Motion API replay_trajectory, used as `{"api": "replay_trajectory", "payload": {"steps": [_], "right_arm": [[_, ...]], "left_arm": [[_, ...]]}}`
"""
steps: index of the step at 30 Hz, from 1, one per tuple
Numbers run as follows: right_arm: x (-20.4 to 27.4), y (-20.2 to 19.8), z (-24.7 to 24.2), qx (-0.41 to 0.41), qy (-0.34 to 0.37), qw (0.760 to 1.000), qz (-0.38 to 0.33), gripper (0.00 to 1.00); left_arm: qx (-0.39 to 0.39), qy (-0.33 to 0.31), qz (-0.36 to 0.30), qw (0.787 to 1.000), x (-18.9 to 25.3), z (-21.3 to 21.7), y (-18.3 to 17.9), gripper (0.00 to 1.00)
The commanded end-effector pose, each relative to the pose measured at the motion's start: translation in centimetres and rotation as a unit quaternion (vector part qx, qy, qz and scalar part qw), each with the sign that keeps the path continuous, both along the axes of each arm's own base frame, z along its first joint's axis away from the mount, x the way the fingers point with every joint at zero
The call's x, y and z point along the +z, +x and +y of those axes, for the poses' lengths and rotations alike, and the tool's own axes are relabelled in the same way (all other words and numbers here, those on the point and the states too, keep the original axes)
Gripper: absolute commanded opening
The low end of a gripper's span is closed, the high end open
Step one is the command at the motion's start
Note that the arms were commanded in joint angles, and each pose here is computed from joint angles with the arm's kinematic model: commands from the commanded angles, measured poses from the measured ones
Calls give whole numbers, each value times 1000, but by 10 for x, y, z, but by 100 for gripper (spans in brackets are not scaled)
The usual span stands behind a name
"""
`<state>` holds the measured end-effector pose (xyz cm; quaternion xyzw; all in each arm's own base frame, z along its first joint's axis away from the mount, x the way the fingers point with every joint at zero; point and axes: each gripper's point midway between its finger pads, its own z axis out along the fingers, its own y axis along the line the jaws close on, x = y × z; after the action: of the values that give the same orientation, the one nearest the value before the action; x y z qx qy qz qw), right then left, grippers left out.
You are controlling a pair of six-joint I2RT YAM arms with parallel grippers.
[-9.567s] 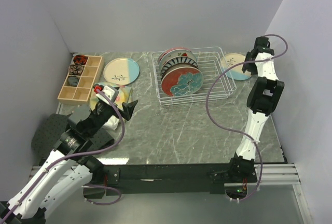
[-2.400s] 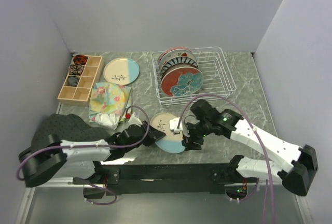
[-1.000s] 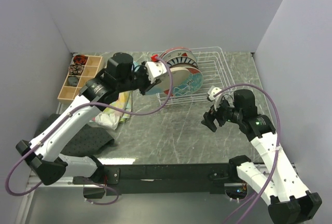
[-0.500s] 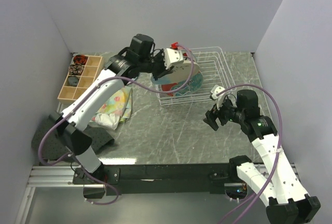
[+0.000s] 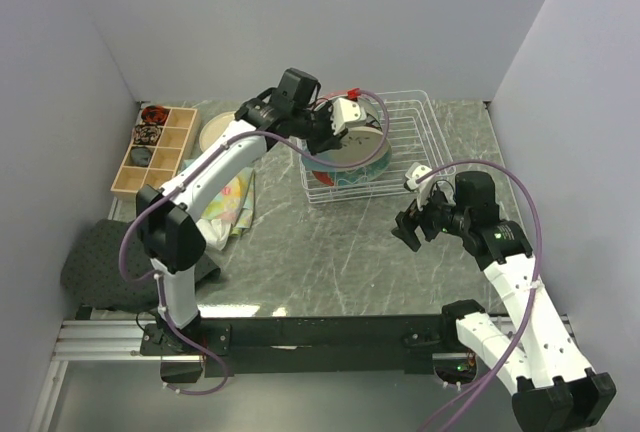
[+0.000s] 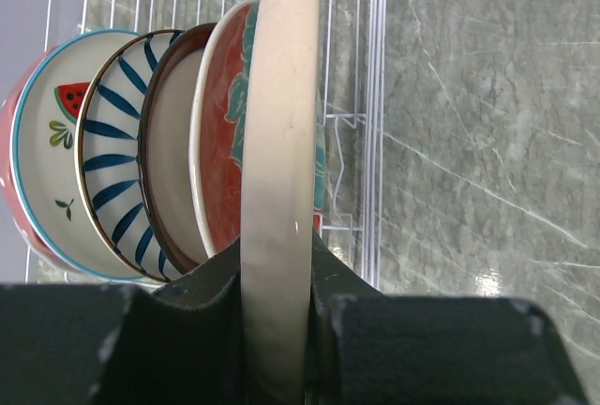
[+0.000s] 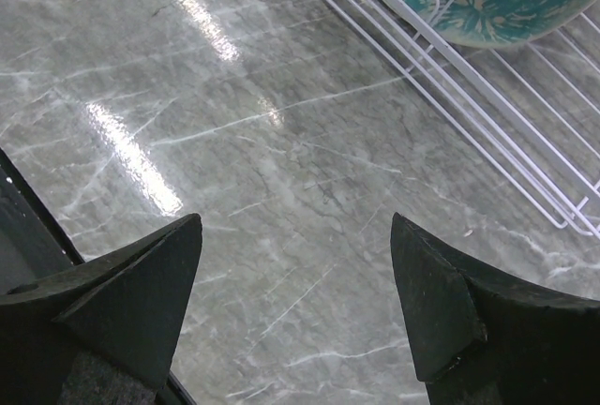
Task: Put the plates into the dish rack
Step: Insert the plate into the dish rack
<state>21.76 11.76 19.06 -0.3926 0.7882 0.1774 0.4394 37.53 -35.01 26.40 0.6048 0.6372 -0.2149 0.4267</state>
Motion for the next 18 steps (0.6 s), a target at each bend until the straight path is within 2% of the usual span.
{"api": "replay_trajectory", "payload": {"steps": [1, 18], "right_arm": [[1, 4, 0, 2, 5, 1000, -4, 88], [0, 4, 1, 5, 6, 1000, 0, 88]], "left_arm": [[-40, -76, -93, 992, 67, -19, 16, 1], [-33, -76, -28, 996, 20, -29, 27, 1]]}}
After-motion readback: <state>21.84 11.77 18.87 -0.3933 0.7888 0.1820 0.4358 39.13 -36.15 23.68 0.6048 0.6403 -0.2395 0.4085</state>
